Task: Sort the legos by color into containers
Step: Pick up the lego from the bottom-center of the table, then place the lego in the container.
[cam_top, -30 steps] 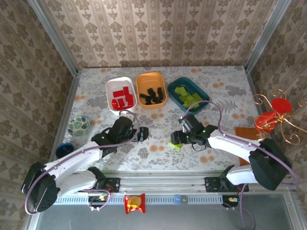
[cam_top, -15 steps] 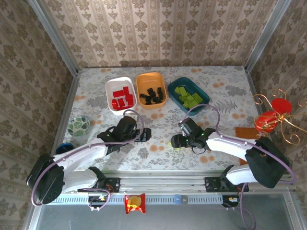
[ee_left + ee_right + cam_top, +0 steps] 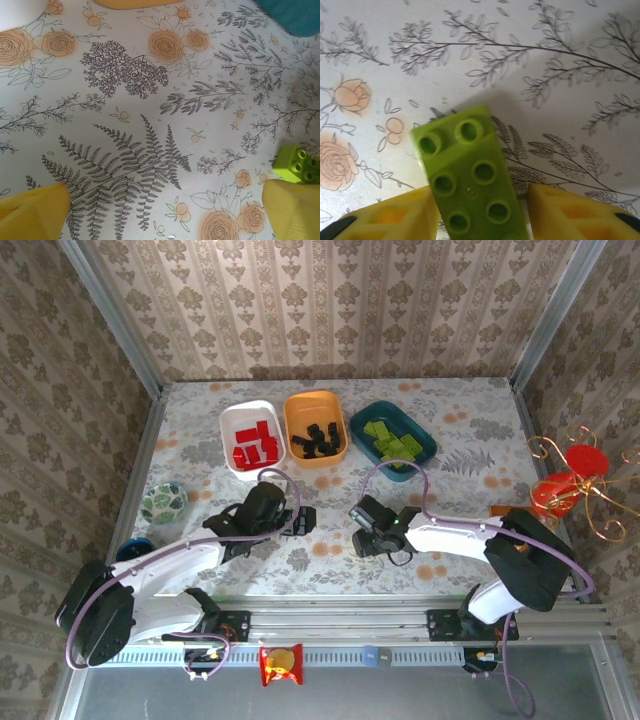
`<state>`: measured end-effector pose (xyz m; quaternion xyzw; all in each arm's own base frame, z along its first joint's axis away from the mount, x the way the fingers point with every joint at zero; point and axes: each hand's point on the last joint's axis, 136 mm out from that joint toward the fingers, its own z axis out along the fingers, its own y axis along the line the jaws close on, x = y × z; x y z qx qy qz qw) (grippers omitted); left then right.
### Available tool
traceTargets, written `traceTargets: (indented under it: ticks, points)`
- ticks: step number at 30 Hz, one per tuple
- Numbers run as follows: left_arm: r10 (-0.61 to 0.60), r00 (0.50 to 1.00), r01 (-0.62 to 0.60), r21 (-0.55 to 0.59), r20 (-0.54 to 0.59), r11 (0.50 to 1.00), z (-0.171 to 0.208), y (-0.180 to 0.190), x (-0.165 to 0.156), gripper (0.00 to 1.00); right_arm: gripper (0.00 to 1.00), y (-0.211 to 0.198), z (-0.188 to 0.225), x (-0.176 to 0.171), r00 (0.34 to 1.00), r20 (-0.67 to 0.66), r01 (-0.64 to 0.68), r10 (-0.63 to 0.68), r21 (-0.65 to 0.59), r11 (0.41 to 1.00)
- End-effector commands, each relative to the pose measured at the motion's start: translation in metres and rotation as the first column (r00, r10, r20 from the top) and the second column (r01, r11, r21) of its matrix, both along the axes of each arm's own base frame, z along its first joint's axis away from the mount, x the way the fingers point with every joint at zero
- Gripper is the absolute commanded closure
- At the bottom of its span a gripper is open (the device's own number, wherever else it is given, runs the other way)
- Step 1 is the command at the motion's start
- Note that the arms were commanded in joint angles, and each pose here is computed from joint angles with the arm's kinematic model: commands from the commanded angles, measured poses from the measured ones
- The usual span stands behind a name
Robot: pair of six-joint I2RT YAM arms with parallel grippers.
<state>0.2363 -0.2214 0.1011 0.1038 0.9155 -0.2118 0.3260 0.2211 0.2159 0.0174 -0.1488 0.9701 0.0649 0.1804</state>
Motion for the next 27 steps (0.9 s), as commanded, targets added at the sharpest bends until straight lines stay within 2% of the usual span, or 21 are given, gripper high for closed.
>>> traceTargets:
  ticks: [1, 4, 7, 13, 16, 20, 27]
  points:
    - [-0.011, 1.000, 0.011, -0.013, -0.008, 1.000, 0.000, -0.005, -0.002, 0.00, 0.60, 0.011, 0.003, -0.002, 0.999, 0.005, -0.053, 0.053, -0.009, 0.999]
    - [-0.011, 1.000, 0.011, -0.010, -0.012, 1.000, -0.002, -0.005, -0.002, 0.00, 0.70, 0.018, 0.010, -0.001, 0.998, 0.022, -0.066, 0.065, 0.033, 0.997]
    - [-0.010, 1.000, 0.010, -0.009, -0.014, 1.000, -0.002, -0.005, -0.001, 0.00, 0.76, 0.019, 0.028, 0.005, 0.995, 0.075, -0.065, 0.061, 0.057, 0.996]
    - [-0.014, 1.000, 0.014, -0.003, -0.019, 1.000, -0.002, -0.006, 0.000, 0.00, 0.78, 0.013, 0.095, 0.035, 0.973, 0.231, -0.056, 0.026, 0.122, 0.991]
    - [-0.015, 1.000, 0.015, -0.004, -0.019, 1.000, -0.001, -0.006, 0.000, 0.00, 0.79, 0.000, 0.129, 0.066, 0.955, 0.293, -0.007, -0.049, 0.187, 0.982]
    - [-0.013, 1.000, 0.013, -0.005, -0.022, 1.000, -0.001, -0.006, 0.000, 0.00, 0.79, -0.030, 0.154, 0.118, 0.919, 0.345, 0.114, -0.189, 0.227, 0.967]
    - [-0.018, 0.999, 0.017, -0.012, -0.027, 1.000, 0.002, -0.007, -0.002, 0.00, 0.80, -0.088, 0.127, 0.215, 0.863, 0.271, 0.372, -0.427, 0.233, 0.898]
